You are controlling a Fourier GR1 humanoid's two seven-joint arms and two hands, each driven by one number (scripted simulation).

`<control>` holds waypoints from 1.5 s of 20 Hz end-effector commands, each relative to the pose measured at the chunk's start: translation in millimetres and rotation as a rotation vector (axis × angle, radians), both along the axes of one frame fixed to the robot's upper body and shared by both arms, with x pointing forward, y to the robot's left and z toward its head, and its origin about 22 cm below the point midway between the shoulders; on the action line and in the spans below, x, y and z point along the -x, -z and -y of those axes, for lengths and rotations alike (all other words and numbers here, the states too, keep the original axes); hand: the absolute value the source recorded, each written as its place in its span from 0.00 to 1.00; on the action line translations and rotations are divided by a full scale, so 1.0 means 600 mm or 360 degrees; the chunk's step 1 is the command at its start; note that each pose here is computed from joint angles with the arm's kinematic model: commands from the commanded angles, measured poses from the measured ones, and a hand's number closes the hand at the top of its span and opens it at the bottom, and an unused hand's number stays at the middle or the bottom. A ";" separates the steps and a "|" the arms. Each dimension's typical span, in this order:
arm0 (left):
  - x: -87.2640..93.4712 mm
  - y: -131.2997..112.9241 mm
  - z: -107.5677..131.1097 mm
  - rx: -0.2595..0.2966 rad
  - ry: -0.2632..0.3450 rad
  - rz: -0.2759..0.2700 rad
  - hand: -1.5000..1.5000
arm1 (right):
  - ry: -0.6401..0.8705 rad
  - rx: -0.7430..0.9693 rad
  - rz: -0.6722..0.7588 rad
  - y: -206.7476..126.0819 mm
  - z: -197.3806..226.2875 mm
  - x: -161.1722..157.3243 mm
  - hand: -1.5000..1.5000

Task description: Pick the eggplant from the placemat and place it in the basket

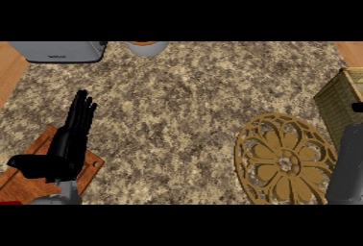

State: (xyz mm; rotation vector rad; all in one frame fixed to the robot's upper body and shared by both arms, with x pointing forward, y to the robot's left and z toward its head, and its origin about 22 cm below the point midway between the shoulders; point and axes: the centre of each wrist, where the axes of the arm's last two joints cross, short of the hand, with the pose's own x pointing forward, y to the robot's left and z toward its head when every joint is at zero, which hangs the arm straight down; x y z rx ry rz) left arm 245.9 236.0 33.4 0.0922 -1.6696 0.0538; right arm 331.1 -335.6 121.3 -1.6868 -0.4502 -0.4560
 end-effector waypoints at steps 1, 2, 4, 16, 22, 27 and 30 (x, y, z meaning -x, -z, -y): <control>-0.003 -0.010 -0.023 0.0005 0.0033 0.0006 0.50 | 0.0103 0.0044 0.0250 0.013 -0.012 -0.004 0.00; -0.004 0.014 0.010 0.0006 0.0024 -0.0024 0.50 | 0.0077 0.0101 0.0222 0.011 0.000 0.003 0.00; 0.004 -0.008 -0.012 0.0006 -0.0006 0.0020 0.50 | 0.0076 0.0235 0.0276 -0.033 0.029 0.021 0.00; 0.018 0.024 0.011 -0.0033 -0.0046 0.0004 0.50 | 0.0430 0.0463 0.0344 -0.121 -0.053 0.084 0.00; 0.009 0.004 -0.011 -0.0028 0.0016 -0.0011 0.50 | 0.0487 0.0561 0.0589 -0.148 -0.086 0.165 0.00; 0.016 0.004 -0.002 0.0010 0.0000 -0.0001 0.50 | 0.0341 0.0569 0.0650 -0.188 -0.118 0.252 0.00; 0.001 0.013 -0.009 -0.0017 -0.0031 0.0002 0.50 | 0.0285 0.0548 0.0666 -0.182 -0.143 0.298 0.00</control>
